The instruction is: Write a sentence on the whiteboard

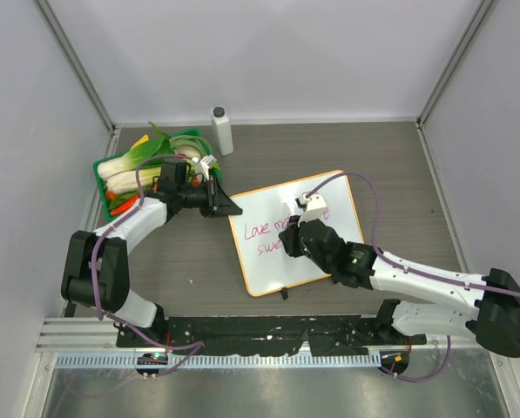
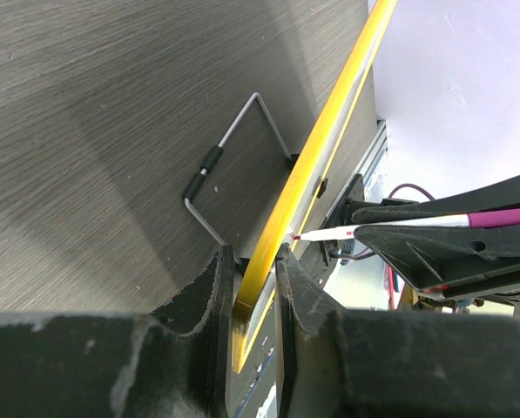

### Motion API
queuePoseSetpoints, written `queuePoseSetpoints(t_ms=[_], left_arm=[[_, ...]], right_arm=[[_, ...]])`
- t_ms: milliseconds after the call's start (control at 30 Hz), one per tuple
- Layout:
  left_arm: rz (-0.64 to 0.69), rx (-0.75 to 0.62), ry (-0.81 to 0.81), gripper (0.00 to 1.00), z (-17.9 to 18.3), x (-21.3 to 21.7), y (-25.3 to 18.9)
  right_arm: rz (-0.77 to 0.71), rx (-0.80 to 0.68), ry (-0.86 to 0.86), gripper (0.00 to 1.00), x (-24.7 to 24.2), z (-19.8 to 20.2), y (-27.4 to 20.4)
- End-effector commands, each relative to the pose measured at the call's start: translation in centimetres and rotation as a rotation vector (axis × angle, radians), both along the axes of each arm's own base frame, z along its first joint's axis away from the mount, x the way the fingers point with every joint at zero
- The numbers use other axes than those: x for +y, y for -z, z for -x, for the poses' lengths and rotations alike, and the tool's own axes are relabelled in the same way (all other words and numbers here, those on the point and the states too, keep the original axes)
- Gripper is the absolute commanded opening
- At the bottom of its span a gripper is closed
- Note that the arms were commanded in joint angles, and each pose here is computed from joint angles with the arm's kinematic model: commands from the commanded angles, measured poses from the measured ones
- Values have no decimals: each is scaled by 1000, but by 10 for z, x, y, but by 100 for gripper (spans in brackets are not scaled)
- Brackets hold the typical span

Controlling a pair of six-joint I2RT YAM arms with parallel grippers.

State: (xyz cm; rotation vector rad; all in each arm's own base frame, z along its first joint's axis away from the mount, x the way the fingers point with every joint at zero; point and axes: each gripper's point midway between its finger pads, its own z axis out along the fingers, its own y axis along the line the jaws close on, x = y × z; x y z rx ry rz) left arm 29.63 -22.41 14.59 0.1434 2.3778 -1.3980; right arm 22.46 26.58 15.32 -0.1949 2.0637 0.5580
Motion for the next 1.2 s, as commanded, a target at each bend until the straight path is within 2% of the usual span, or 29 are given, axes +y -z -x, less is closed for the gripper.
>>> queuePoseSetpoints(t_ms=[0, 533, 833, 1167], left_arm=[[-167, 73, -73, 0, 4, 15, 46], [-168, 73, -72, 0, 4, 15, 46], [-166, 72, -71, 0, 4, 15, 45], [-168, 70, -70, 0, 4, 15, 45]], right_arm=[[66, -11, 49, 1, -20, -2, 7], [43, -63, 84, 1, -25, -9, -16], [-56, -119, 76, 1, -26, -7, -45], [-60, -96, 69, 2, -21, -16, -38]])
